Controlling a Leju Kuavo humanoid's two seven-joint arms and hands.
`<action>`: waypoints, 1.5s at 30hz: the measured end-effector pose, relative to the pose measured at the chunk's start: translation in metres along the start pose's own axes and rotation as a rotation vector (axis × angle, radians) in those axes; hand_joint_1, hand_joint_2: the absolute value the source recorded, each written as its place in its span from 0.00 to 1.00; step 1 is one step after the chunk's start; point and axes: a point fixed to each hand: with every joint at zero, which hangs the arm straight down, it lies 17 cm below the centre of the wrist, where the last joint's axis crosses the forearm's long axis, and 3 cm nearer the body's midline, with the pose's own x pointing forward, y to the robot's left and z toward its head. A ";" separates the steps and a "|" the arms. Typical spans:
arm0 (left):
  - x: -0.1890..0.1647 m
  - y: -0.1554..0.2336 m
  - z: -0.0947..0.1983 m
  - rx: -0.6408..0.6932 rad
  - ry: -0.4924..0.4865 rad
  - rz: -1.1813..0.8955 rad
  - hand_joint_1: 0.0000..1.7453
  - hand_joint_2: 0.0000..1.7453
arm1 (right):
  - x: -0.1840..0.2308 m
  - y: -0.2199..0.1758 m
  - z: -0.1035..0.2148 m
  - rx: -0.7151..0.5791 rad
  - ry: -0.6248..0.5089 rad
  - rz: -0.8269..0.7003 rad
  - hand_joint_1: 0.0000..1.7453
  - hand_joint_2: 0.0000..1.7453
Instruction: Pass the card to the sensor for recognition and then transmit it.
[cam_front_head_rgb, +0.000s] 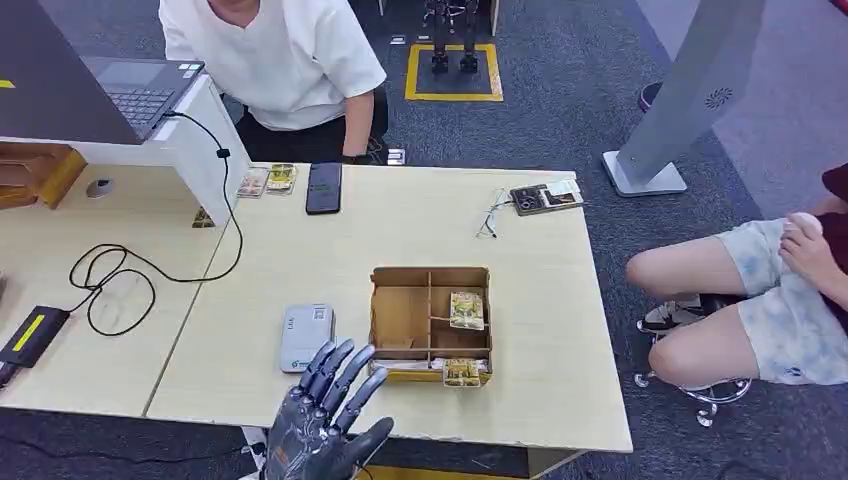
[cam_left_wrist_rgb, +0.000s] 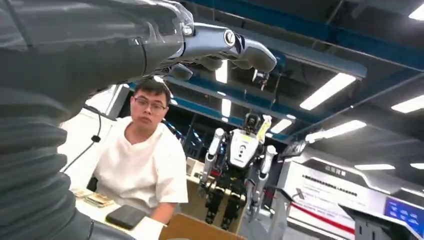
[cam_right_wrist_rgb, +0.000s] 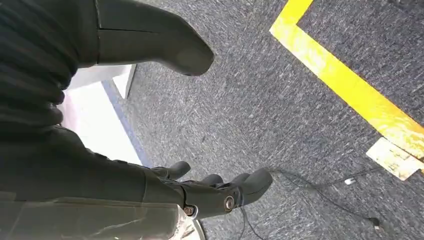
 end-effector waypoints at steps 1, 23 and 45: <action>0.001 -0.002 0.000 -0.004 -0.004 0.004 0.00 1.00 | 0.000 0.000 0.000 0.000 -0.001 0.000 0.00 1.00; -0.035 -0.087 -0.010 -0.189 0.212 -0.011 0.00 1.00 | 0.011 -0.005 -0.002 0.009 -0.020 0.033 0.00 1.00; 0.005 -0.137 -0.019 -0.302 0.078 0.044 0.00 1.00 | 0.018 -0.010 -0.003 0.016 -0.028 0.082 0.00 1.00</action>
